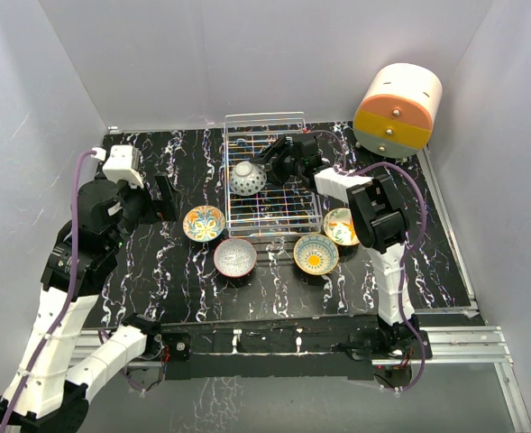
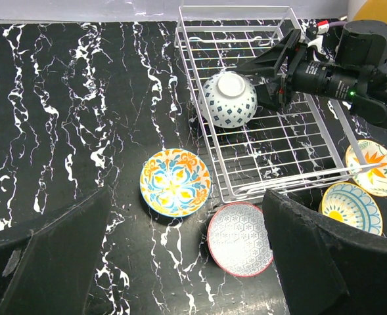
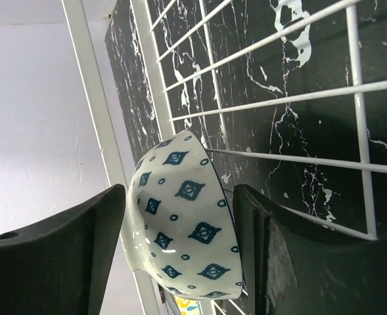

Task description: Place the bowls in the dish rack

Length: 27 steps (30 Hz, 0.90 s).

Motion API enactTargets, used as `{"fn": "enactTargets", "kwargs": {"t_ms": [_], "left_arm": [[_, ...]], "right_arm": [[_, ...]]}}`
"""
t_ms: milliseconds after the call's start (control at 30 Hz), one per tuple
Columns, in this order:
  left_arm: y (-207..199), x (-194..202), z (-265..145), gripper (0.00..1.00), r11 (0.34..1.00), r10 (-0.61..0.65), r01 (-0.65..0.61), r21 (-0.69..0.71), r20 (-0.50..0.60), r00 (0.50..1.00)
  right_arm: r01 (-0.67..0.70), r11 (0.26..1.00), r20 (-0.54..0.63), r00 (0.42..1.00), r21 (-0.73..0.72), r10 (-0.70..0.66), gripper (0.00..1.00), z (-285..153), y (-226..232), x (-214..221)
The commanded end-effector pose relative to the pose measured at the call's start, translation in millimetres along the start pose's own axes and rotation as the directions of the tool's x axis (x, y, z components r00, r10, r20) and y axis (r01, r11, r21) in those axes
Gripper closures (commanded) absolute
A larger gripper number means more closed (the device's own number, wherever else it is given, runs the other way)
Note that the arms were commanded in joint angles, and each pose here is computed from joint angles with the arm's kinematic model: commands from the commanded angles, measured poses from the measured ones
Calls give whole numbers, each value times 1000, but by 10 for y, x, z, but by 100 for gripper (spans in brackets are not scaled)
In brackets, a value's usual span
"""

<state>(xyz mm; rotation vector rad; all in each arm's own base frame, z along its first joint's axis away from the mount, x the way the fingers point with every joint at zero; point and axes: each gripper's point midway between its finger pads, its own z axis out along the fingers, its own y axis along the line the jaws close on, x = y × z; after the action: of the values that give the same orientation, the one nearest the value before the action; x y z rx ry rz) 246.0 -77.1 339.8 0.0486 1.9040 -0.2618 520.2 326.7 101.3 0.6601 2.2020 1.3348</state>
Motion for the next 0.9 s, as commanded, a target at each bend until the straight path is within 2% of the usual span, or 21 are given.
{"fn": "enactTargets", "kwargs": {"t_ms": [0,300,500,567,600,633,700,800,867], "left_arm": [[-35,-34,-34,3,1000,-4,3,21,23,1000],[-22,-5,-25,3,1000,0,0,17,20,1000],[-16,-2,-18,3,1000,0,0,13,19,1000],[-9,12,-14,3,1000,1,-1,10,15,1000],[-7,16,-10,3,1000,2,-3,9,13,1000],[-5,28,-3,3,1000,5,-5,8,9,1000],[-4,38,7,3,1000,6,-6,7,4,1000],[-5,36,20,3,1000,7,-7,6,4,1000],[-6,43,32,3,1000,7,-7,6,2,1000]], "right_arm": [[65,993,47,996,96,-70,29,-112,-47,-142],[206,957,143,961,206,-238,28,-252,86,-359],[375,881,120,899,288,-422,25,-321,194,-442],[447,836,133,852,318,-507,25,-394,316,-465],[482,811,150,822,333,-550,20,-449,410,-467],[522,779,167,783,347,-599,10,-508,517,-466],[604,710,182,701,363,-689,3,-588,741,-399],[689,606,148,604,397,-783,1,-627,934,-212],[715,558,127,562,422,-817,1,-643,966,-145]]}}
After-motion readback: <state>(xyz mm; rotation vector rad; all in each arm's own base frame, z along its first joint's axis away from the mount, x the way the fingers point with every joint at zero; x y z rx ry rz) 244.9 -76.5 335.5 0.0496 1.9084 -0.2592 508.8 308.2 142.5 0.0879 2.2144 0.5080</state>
